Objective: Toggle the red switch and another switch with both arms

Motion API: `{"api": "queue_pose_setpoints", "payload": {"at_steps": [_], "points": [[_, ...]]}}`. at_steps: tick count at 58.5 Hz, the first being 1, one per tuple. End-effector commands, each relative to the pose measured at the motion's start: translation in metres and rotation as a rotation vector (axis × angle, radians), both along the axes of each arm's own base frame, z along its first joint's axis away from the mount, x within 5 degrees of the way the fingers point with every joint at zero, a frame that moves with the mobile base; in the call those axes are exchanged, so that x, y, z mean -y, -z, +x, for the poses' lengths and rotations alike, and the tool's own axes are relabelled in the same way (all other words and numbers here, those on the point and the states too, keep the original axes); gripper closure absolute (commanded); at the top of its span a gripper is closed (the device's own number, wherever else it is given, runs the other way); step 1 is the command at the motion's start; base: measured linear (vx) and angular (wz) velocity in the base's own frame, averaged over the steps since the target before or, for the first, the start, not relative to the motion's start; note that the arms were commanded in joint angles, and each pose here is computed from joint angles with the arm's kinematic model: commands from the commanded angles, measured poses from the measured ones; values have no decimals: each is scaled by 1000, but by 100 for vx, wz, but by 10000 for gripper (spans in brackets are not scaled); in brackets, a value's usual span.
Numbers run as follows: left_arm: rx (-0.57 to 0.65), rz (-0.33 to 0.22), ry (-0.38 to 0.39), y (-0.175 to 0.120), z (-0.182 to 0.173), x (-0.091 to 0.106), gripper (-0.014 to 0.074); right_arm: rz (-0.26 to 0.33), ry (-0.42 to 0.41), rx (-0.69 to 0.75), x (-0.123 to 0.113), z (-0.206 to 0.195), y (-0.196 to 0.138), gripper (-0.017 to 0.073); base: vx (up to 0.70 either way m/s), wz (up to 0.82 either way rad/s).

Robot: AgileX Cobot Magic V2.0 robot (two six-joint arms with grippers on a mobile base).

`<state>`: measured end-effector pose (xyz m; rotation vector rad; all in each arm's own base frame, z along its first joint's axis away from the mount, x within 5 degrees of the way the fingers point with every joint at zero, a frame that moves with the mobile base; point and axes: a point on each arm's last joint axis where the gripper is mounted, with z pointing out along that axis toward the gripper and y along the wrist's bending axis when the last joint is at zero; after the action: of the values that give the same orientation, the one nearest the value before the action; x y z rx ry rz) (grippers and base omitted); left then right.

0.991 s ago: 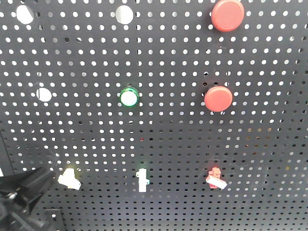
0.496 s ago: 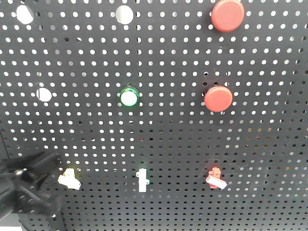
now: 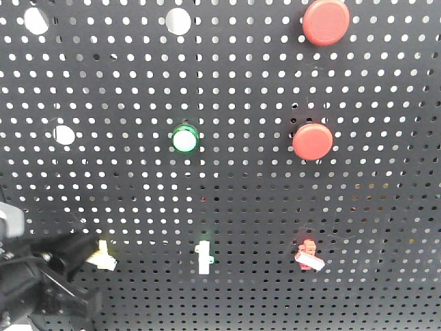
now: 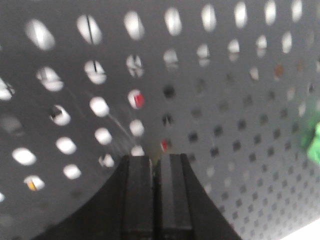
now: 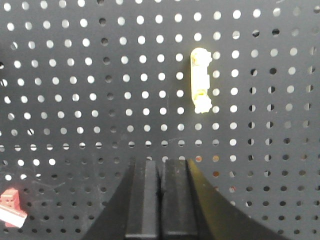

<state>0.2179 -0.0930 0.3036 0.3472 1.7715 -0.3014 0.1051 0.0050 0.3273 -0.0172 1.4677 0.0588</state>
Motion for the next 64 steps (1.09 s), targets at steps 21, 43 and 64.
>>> {"api": "queue_pose_setpoints", "payload": {"at_steps": [21,43,64], "points": [[-183,-95,-38,2,-3,2,591,0,1,106,0,-1,-18,566,0,0],[-293,-99,-2,8,-13,11,591,-2,1,106,0,-1,-18,566,0,0],[-2,-219,35,-47,-52,-8,591,22,-38,114,-4,0,-19,566,0,0]]}}
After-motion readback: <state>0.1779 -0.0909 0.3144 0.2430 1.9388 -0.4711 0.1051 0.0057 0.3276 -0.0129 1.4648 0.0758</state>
